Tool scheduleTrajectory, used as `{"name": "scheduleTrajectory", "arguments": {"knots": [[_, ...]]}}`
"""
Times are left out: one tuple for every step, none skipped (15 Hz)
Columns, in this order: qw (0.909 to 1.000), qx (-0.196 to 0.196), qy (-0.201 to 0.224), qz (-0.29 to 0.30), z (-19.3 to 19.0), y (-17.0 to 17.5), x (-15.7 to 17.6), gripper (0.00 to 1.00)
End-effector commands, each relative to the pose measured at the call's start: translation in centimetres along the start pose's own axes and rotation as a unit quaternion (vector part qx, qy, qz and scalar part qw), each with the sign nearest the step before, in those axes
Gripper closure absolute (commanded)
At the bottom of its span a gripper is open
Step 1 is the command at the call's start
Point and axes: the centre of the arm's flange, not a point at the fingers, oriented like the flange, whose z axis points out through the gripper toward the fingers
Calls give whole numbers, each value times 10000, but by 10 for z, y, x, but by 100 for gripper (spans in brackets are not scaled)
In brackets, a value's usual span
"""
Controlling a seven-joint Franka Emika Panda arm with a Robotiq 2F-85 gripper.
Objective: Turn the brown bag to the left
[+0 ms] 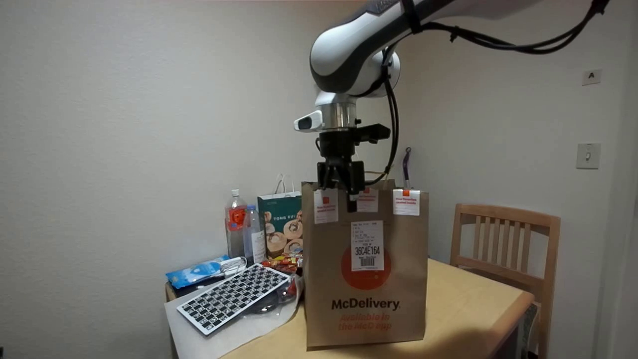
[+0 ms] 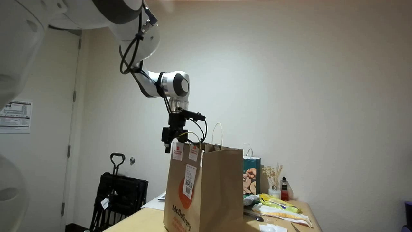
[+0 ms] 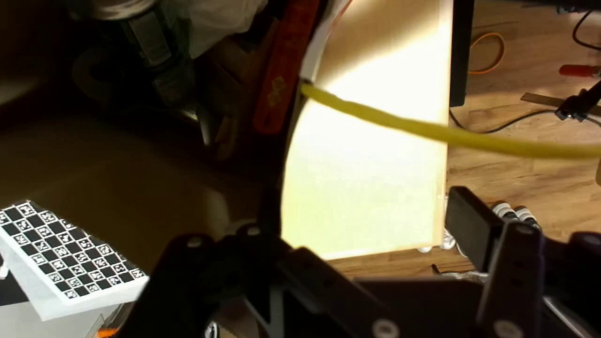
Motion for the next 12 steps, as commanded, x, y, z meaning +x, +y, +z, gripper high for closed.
{"name": "scheduleTrajectory", "arguments": {"knots": [[9999, -49, -81, 94, 10, 9, 5, 36], [9999, -81, -84, 76, 12, 11, 5, 42], [9999, -115, -87, 61, 13, 12, 6, 50], [9998, -148, -77, 58, 14, 13, 6, 56], [9998, -189, -80, 62, 15, 15, 6, 64], [9997, -231, -90, 67, 15, 16, 7, 69], [9996, -264, -87, 65, 15, 17, 7, 77], [9995, -310, -94, 65, 15, 18, 7, 83], [9993, -347, -94, 62, 15, 19, 6, 88], [9992, -382, -94, 60, 14, 20, 6, 96], [9991, -411, -95, 44, 14, 20, 6, 98], [9992, -387, -50, -47, 12, 20, 5, 100]]}}
